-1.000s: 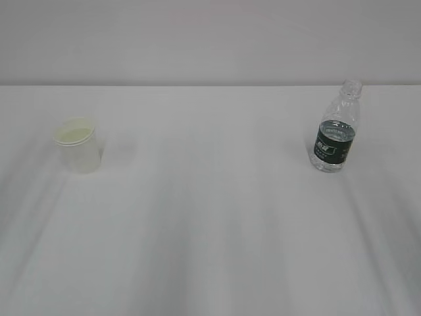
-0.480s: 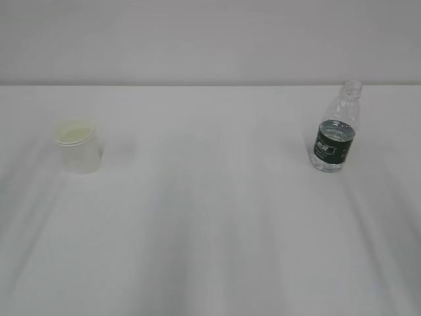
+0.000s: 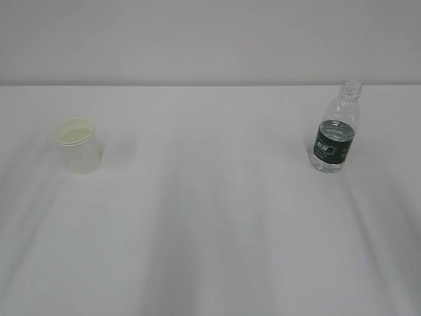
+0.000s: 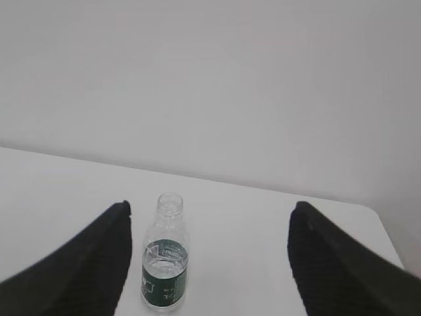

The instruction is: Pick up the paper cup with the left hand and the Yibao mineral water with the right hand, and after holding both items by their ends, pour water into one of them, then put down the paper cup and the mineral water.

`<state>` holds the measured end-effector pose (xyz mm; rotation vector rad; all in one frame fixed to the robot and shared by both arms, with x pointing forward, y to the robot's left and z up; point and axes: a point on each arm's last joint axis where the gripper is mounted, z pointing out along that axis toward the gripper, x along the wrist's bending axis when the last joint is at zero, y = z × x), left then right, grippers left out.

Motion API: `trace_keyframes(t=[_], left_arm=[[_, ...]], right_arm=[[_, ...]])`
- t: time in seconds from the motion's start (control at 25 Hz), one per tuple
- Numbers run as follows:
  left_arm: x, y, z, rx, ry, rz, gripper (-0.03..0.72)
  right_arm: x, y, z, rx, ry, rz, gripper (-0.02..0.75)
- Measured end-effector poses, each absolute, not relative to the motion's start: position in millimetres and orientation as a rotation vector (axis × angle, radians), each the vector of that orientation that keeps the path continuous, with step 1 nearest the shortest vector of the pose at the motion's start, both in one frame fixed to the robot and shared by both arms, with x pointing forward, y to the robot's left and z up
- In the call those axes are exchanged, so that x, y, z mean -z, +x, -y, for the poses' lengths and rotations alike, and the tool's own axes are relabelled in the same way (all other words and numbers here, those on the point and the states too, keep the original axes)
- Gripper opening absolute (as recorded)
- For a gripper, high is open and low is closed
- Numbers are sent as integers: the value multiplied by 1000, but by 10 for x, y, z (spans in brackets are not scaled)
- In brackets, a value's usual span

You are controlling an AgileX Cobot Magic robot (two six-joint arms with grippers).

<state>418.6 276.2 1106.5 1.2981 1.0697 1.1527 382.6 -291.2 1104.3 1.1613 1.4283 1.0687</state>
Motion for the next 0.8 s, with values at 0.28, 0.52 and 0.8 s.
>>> trace_keyframes(t=[0.28,0.52,0.8], left_arm=[[-11357,4171,-2763,-1141,1318,-1084,541],[-11472,4161,-2763,-1118,1356,-1114,541],[-11582,4127,-2766,-1079,1420,-1165,541]], right_arm=[[-11096,3785,2912,-1065,1167,-1438,561],[-11238,3674,2916,-1076,1152,-1423,561],[-11263,3569,2918,-1057,1179,-1461,561]])
